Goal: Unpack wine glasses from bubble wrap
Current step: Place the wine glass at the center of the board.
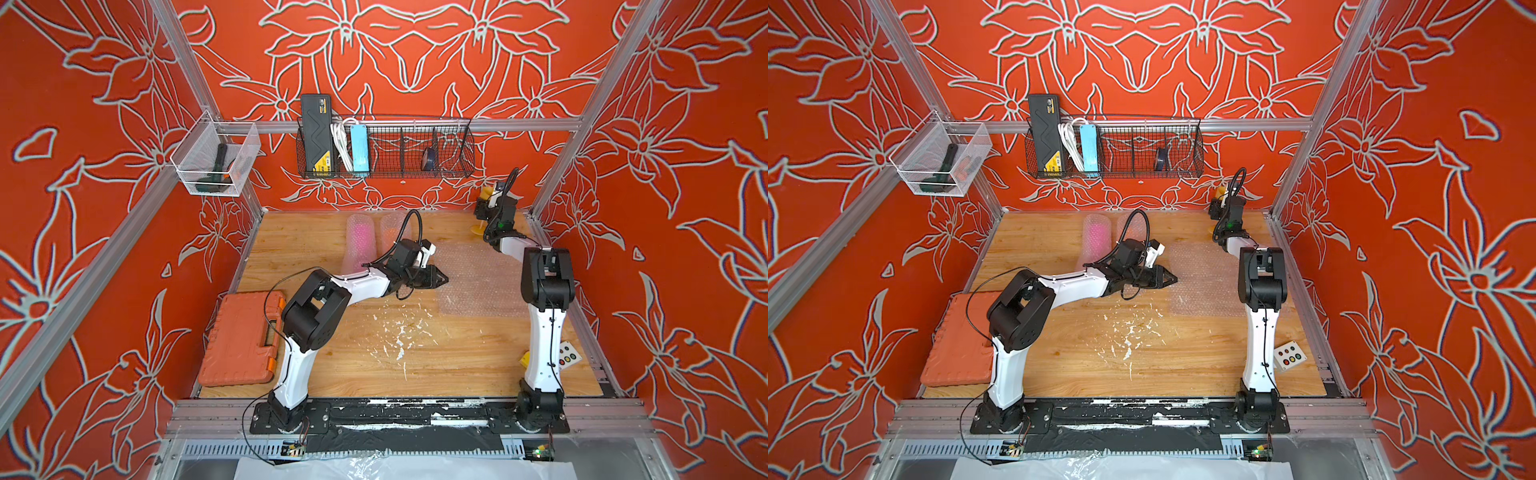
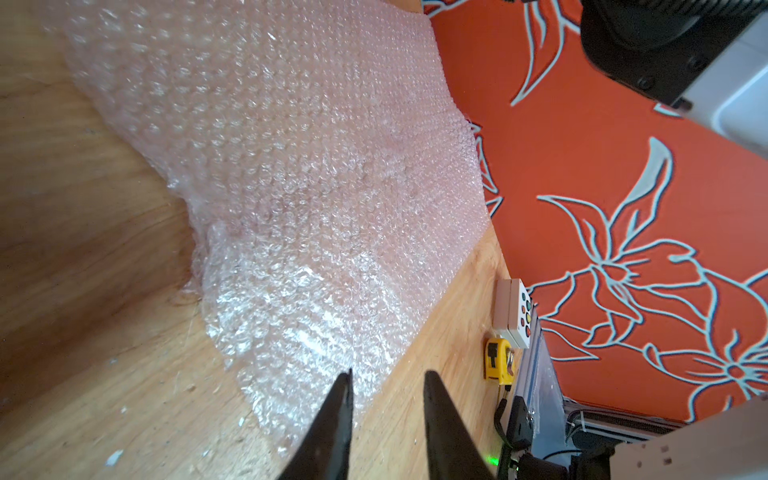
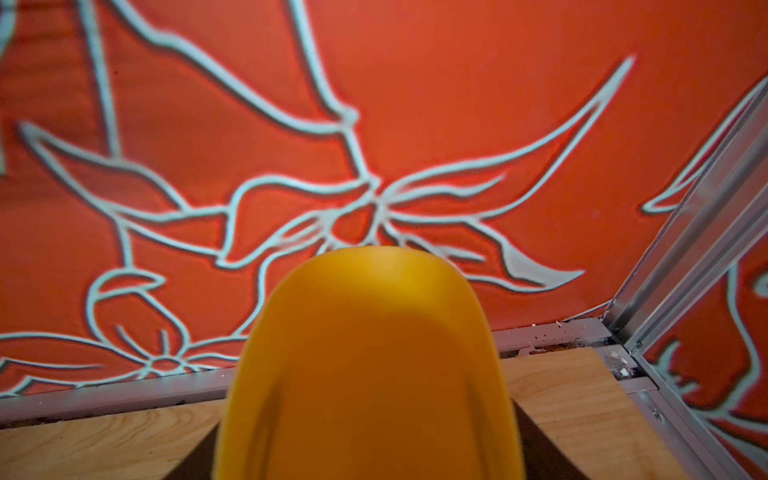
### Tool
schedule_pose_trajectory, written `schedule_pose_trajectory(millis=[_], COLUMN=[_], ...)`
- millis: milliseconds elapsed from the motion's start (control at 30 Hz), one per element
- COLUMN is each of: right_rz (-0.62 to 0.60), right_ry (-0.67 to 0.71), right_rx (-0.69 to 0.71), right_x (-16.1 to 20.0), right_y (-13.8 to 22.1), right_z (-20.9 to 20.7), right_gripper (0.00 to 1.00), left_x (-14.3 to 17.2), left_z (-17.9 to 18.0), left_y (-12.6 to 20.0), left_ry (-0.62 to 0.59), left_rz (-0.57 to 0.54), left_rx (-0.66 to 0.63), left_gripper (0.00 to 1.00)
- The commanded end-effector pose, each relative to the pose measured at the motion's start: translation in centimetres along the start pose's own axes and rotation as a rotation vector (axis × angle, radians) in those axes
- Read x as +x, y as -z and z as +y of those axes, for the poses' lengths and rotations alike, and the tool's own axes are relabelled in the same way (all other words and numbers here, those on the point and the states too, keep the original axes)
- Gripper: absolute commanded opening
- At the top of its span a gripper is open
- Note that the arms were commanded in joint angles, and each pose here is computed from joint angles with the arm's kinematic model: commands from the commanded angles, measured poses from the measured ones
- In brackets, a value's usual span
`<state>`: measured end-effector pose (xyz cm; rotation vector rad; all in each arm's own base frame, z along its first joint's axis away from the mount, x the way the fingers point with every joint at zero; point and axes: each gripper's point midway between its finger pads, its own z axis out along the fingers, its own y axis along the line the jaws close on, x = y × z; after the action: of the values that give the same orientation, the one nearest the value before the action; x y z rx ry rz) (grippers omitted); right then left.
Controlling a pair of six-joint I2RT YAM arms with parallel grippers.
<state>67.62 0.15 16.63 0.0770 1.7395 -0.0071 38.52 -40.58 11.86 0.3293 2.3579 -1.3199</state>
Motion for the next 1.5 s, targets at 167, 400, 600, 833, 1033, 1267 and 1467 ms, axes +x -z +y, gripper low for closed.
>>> schedule_pose_trajectory(millis=[167,400,600,833,1033,1267,1467], right_rz=[-0.017,0.001,0.025,0.045,0.075,0.087,0.095], right_ry=[0.034,0.027,0.008,0.034,0.024,0.022,0.026], right_rx=[-0.031,-0.040,-0.051,-0.041,-0.028,-0.033,-0.036], right_x=[0.3,1.2,2.2,3.1,3.7,4.0,3.9], right_y=[-0.6,-0.5,-0.1,0.7,1.4,2.0,2.5], right_z=[0.2,0.2,0.3,0.1,-0.2,-0.3,-0.3], right_gripper=[0.72,0.74,0.80,0.88,0.93,0.93,0.93], left_x=[-0.9,-0.9,-0.8,-0.6,-0.5,-0.6,-0.6], left_z=[-1.6,-1.4,-1.6,-1.6,-1.8,-2.0,-2.2], left_y=[1.2,1.0,1.0,1.8,2.3,2.7,2.9], left_ry=[-0.040,-0.036,-0.035,-0.031,-0.030,-0.034,-0.035], left_rz=[-0.013,-0.009,-0.006,-0.012,-0.018,-0.026,-0.030], left_rx=[0.029,0.030,0.040,0.038,0.037,0.037,0.040], left_gripper=[0.29,0.29,0.29,0.29,0.29,0.29,0.29])
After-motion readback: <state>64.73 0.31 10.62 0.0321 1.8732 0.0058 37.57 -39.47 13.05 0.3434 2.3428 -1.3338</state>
